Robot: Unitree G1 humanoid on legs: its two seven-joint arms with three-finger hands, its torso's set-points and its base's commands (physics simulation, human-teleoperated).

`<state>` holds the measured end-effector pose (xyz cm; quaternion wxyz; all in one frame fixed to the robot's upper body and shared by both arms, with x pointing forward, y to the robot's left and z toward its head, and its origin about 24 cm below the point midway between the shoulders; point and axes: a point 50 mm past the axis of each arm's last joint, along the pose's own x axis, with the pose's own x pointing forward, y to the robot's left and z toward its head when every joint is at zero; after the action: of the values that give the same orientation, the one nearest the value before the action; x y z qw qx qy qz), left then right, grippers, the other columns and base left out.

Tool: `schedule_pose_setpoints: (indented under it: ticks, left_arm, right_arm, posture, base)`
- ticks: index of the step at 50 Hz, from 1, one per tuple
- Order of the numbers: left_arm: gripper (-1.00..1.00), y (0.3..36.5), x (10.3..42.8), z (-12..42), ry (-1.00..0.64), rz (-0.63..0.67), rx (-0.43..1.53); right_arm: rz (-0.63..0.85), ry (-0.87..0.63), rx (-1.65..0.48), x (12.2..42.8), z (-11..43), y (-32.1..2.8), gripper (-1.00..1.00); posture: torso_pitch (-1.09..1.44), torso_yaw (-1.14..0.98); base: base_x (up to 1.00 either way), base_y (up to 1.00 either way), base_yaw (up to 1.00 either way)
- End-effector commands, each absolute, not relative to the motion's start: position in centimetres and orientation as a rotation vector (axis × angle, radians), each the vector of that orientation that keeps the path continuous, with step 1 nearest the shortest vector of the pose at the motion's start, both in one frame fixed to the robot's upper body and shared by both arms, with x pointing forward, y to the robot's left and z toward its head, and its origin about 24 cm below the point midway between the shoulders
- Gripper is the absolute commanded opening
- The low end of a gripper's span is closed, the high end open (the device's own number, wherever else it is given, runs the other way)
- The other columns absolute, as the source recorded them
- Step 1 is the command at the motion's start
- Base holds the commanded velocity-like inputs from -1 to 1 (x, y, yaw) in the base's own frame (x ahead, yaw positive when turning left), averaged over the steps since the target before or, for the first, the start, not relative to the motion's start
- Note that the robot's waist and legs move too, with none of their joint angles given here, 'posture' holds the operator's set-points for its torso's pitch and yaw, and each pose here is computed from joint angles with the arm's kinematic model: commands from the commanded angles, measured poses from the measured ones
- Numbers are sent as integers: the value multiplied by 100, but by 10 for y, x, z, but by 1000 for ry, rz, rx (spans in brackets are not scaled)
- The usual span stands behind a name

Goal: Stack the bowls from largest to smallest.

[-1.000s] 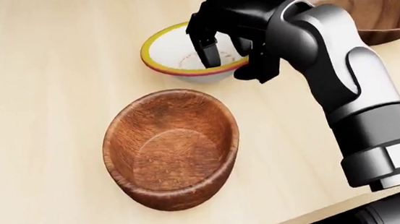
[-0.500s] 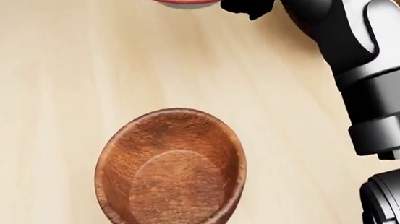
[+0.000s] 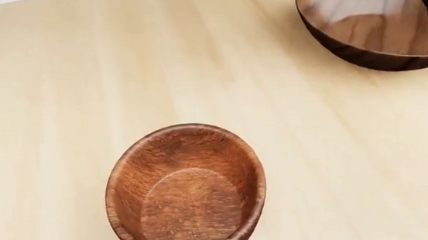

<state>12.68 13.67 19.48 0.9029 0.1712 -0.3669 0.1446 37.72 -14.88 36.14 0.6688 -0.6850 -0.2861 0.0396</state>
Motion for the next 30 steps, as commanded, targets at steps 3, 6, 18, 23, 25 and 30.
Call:
schedule_pose_setpoints:
  ticks: [3, 6, 18, 23, 25, 30]
  left_arm:
    - [100, 137, 121, 203, -816, 308, 343]
    - [100, 136, 121, 203, -815, 306, 344]
    - [100, 136, 121, 203, -815, 307, 344]
    - [100, 136, 121, 203, -815, 307, 343]
    - [100, 137, 121, 203, -815, 308, 343]
    - [100, 137, 121, 202, -815, 307, 344]
  right_arm:
    - [-10, -672, -1538, 369, 376, -168, -100]
    - [-32, -634, -1535, 370, 370, -182, -100]
    - [-59, -561, -1537, 366, 356, -195, -100]
    - [-62, -545, -1538, 367, 352, -199, -100]
    - [-64, -540, -1536, 367, 351, -201, -100]
    - [-77, -517, -1547, 367, 349, -210, -100]
  posture:
    - [0, 0]
    - [0, 0]
    - [0, 0]
    - [0, 0]
    - [0, 0]
    - [0, 0]
  base:
    - [0, 0, 0]
    - [0, 0, 0]
    - [0, 0, 0]
    - [0, 0, 0]
    - [0, 0, 0]
    - [0, 0, 0]
